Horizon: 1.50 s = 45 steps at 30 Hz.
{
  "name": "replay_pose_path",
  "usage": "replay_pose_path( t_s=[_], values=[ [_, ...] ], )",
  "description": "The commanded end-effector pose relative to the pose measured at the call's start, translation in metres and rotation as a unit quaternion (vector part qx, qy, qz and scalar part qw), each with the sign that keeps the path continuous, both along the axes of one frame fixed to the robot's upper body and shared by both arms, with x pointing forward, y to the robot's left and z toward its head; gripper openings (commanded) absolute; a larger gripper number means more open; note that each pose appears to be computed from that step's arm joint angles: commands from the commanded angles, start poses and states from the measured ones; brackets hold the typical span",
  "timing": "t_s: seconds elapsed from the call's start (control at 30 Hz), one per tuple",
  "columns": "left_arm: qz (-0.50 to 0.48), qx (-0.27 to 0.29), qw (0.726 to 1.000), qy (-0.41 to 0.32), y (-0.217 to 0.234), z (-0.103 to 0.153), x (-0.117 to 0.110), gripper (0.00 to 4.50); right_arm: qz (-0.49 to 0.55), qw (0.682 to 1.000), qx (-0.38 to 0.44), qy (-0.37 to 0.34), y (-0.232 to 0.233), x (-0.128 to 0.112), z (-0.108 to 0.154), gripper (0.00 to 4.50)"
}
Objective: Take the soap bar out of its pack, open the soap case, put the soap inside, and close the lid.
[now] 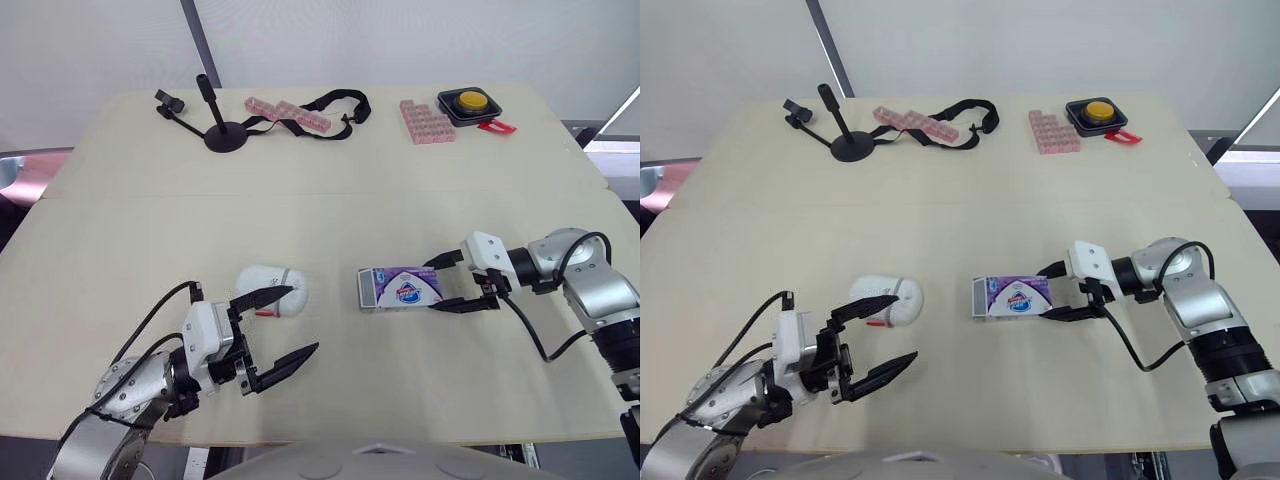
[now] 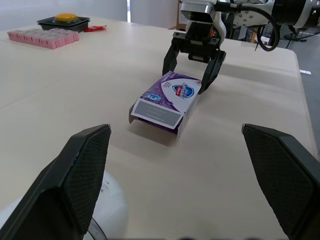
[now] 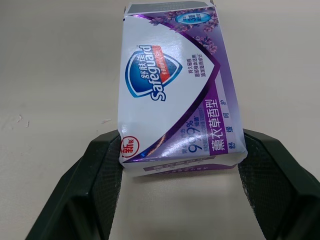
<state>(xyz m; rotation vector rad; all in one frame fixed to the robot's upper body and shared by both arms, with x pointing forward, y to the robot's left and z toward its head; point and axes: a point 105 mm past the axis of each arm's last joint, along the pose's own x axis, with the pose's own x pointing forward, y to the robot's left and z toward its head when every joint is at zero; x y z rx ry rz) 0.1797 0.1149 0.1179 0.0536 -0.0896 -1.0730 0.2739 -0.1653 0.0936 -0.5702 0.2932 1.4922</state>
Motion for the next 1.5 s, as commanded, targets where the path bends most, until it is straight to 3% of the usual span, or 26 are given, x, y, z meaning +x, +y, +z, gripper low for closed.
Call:
replay_pose_path(
  t_s=[0.03, 0.5, 0.7, 1.5],
  values=[
    [-0.01, 0.0, 1.0, -0.019, 0.002, 0.012, -0.002, 4.5, 0.007, 1.0, -0.002, -0.016, -0.001, -0.001, 0.004, 3.39],
    [-0.029, 0.007, 1.0, -0.009, 0.002, 0.007, -0.007, 4.5, 0.011, 1.0, 0.0, -0.022, 0.005, -0.006, 0.043, 3.39],
    [-0.028, 0.009, 1.0, -0.004, 0.002, 0.005, -0.008, 4.5, 0.021, 0.999, -0.036, -0.027, 0.004, -0.009, 0.044, 3.39],
    [-0.023, 0.016, 1.0, 0.008, 0.008, -0.013, -0.012, 4.5, 0.026, 0.97, -0.226, -0.092, 0.002, 0.005, 0.086, 3.39]
  ],
)
